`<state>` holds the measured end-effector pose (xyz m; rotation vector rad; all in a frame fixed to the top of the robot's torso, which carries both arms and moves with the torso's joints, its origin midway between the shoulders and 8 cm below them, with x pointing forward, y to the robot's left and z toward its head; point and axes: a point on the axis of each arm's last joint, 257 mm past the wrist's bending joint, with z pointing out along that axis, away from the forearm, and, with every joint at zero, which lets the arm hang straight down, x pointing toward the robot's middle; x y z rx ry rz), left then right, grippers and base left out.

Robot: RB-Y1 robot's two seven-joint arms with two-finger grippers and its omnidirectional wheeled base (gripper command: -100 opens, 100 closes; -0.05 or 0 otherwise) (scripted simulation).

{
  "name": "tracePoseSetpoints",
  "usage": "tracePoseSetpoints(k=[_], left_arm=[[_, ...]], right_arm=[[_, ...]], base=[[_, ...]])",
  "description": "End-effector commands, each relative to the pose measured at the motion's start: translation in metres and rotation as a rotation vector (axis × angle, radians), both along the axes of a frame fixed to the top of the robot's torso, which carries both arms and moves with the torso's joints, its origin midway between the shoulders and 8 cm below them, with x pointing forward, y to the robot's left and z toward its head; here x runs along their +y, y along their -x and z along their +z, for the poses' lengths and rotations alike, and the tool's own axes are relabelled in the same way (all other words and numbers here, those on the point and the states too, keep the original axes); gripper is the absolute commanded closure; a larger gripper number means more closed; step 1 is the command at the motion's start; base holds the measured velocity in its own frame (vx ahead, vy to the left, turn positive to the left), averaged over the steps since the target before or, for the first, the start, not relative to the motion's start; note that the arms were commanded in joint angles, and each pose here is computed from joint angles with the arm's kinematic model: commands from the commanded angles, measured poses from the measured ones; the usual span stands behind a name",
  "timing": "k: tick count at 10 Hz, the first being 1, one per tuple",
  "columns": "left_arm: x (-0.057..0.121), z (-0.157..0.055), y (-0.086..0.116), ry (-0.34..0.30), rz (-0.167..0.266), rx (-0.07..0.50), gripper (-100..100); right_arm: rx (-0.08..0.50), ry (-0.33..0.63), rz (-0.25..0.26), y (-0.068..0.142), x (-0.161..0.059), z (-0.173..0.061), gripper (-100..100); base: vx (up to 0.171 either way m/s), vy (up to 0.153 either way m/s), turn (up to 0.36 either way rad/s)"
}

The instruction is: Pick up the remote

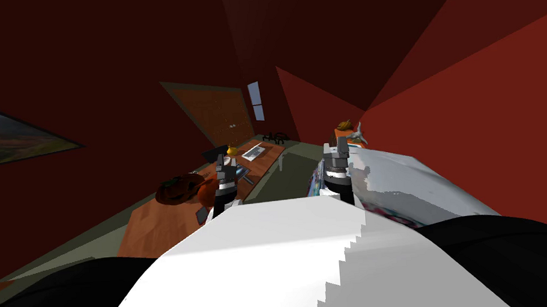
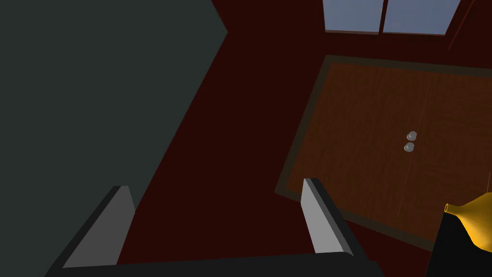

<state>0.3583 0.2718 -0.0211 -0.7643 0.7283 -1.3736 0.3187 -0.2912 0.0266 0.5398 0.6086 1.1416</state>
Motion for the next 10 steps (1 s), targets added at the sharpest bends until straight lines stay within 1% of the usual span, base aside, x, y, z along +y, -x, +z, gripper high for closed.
tracePoseSetpoints(k=[1,3,5,6,7,8,9,10], left_arm=[[0.003,-0.01,-0.007,-0.028,0.001,0.04,-100],[0.009,-0.023,-0.017,-0.052,0.014,0.093,-100],[0.019,-0.038,-0.029,-0.075,0.036,0.156,-100],[0.019,-0.04,-0.03,-0.074,0.037,0.163,-100],[0.026,-0.05,-0.037,-0.085,0.051,0.204,-100],[0.026,-0.05,-0.037,-0.085,0.051,0.204,-100],[0.033,-0.059,-0.043,-0.096,0.066,0.239,-100],[0.033,-0.061,-0.044,-0.095,0.067,0.248,-100]], right_arm=[[0.0,0.0,0.0,0.0,0.0,0.0,0],[0.0,0.0,0.0,0.0,0.0,0.0,0],[0.0,0.0,0.0,0.0,0.0,0.0,0],[0.0,0.0,0.0,0.0,0.0,0.0,0],[0.0,0.0,0.0,0.0,0.0,0.0,0],[0.0,0.0,0.0,0.0,0.0,0.0,0],[0.0,0.0,0.0,0.0,0.0,0.0,0],[0.0,0.0,0.0,0.0,0.0,0.0,0]], base=[[-0.01,-0.003,-0.005],[-0.022,-0.003,-0.005],[-0.028,-0.002,-0.007],[-0.026,0.003,-0.002],[-0.024,0.002,-0.006],[-0.019,0.0,-0.002],[-0.023,0.0,-0.006],[-0.019,0.0,-0.004]])
